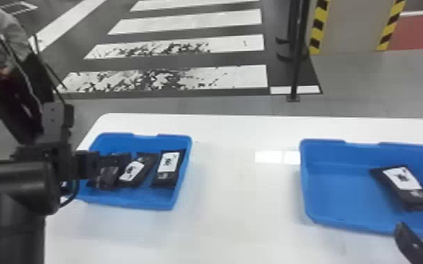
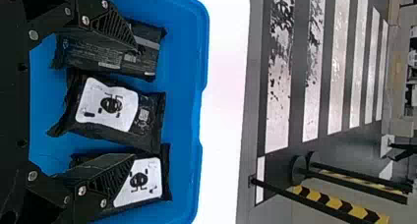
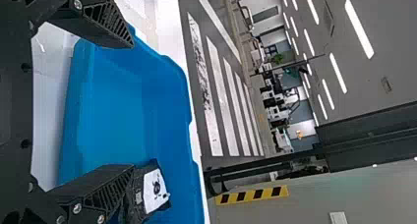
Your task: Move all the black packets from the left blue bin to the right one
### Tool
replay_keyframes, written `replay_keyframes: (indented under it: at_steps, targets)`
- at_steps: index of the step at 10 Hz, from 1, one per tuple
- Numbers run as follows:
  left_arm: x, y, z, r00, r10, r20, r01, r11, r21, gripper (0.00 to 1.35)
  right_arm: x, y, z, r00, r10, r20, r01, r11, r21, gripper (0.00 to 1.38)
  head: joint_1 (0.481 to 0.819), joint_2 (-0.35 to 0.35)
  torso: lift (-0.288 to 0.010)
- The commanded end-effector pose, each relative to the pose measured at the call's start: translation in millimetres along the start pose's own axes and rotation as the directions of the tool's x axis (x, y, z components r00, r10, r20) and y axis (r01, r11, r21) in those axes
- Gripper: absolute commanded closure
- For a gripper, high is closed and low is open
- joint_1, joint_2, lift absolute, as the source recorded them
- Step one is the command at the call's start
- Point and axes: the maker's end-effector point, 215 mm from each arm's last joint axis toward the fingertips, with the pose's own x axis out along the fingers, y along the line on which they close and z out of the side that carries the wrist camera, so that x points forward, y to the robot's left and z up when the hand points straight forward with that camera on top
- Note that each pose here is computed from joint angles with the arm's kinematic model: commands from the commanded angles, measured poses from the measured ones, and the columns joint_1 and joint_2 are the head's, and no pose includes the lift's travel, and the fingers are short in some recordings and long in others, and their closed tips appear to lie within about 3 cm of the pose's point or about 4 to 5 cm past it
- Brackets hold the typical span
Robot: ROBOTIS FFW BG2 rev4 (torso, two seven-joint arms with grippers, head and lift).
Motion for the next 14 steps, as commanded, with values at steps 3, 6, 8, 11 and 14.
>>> replay_keyframes:
  at_steps: [3, 6, 8, 11, 14]
  targets:
    - [20, -21, -10, 0.997, -0.053, -0.055, 0.053, 0.999, -0.001, 0.28, 0, -1, -4, 1.000, 0.000, -0.008, 0.000, 1.000, 0.007, 0.17, 0.695, 0.201, -0.150]
    - [48, -61, -24, 0.980, -0.159, -0.117, 0.158, 0.987, -0.020, 0.29, 1, 0, -7, 1.000, 0.003, -0.015, -0.002, 1.000, 0.015, 0.17, 0.695, 0.140, -0.150]
    - [68, -93, -43, 0.951, -0.262, -0.163, 0.255, 0.965, -0.062, 0.30, 1, -1, -9, 1.000, 0.002, -0.018, -0.002, 1.000, 0.019, 0.17, 0.695, 0.098, -0.150]
    - [85, -103, -54, 0.939, -0.279, -0.202, 0.270, 0.960, -0.068, 0.30, 1, -1, -14, 1.000, 0.003, -0.026, -0.002, 0.999, 0.035, 0.17, 0.695, 0.059, -0.150]
    - [120, -98, -67, 0.932, -0.278, -0.231, 0.260, 0.960, -0.108, 0.44, 4, 0, -18, 0.999, 0.008, -0.032, -0.006, 0.999, 0.043, 0.17, 0.695, 0.061, -0.150]
